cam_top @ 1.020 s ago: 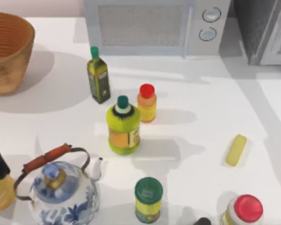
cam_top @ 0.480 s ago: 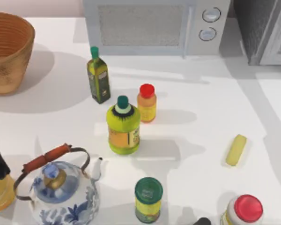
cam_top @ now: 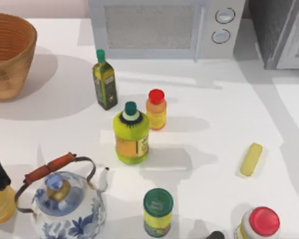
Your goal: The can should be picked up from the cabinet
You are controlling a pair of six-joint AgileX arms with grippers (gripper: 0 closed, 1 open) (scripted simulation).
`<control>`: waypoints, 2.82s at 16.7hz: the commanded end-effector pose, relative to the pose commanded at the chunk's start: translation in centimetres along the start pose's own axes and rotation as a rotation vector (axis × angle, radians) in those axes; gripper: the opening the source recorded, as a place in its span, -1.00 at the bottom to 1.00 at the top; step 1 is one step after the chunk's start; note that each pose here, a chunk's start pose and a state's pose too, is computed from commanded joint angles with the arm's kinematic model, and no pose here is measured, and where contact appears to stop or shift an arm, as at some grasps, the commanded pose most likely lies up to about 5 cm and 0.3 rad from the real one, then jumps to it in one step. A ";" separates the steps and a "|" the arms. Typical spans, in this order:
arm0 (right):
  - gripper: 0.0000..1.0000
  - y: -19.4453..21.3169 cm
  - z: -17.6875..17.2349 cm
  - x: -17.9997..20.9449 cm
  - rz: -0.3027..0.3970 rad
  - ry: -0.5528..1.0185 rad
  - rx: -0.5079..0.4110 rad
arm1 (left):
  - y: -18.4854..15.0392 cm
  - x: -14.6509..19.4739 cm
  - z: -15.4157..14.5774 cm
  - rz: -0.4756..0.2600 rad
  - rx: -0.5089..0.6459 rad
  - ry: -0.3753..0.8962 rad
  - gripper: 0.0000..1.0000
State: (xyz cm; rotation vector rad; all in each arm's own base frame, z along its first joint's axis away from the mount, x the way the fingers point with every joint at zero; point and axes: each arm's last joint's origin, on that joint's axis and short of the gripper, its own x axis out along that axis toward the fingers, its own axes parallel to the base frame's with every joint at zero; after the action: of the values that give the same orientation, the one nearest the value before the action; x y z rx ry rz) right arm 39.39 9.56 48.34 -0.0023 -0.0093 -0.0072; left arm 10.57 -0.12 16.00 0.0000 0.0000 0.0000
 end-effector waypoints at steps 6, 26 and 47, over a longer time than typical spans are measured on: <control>-1.00 0.0 0.0 0.0 0.000 0.000 0.000 | 0.0 0.0 0.0 0.000 0.000 0.000 1.00; -1.00 0.1 6.2 -18.0 0.002 -0.001 0.002 | 0.0 0.0 0.0 0.000 0.000 0.000 1.00; -1.00 -8.2 -17.8 -27.1 0.002 0.090 -0.015 | 0.0 0.0 0.0 0.000 0.000 0.000 1.00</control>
State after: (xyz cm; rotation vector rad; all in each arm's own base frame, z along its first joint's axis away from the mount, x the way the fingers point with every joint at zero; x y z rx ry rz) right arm 12.44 1.54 30.32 -0.0171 0.0803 -0.0054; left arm 10.57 -0.12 16.00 0.0000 0.0000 0.0000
